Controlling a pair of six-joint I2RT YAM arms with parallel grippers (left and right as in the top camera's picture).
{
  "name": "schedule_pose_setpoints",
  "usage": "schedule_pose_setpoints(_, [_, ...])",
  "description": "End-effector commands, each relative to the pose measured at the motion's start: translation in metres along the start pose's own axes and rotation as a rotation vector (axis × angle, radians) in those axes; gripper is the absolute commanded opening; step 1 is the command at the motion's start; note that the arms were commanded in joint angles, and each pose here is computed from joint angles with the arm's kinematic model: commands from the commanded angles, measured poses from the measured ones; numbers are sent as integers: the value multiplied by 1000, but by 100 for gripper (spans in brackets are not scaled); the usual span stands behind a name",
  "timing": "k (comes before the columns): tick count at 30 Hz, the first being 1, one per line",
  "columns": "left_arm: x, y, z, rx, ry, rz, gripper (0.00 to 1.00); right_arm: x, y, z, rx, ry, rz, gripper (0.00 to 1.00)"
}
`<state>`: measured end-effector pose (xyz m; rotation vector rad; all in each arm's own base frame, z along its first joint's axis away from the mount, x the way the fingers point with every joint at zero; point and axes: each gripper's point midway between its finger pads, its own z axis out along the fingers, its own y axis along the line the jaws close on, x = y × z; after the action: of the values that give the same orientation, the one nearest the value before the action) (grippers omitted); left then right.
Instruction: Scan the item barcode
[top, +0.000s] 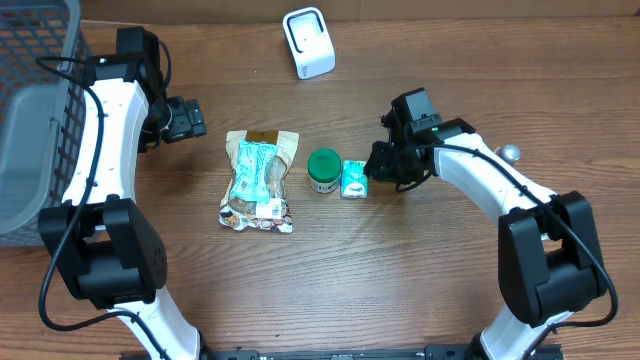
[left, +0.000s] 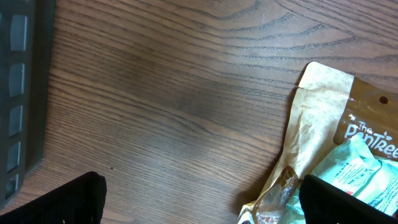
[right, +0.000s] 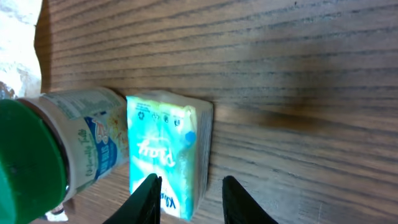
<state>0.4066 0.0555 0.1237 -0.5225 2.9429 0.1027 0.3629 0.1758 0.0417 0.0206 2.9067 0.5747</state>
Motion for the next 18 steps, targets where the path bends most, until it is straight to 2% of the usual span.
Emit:
schedule_pose_setpoints(1, [-5,-2,-8,2,-27,15,99,7,-1,6,-9,7,-7,29])
schedule_pose_setpoints(18, [-5,-2,-8,2,-27,15,100,13,4,21,-92,-13,-20,29])
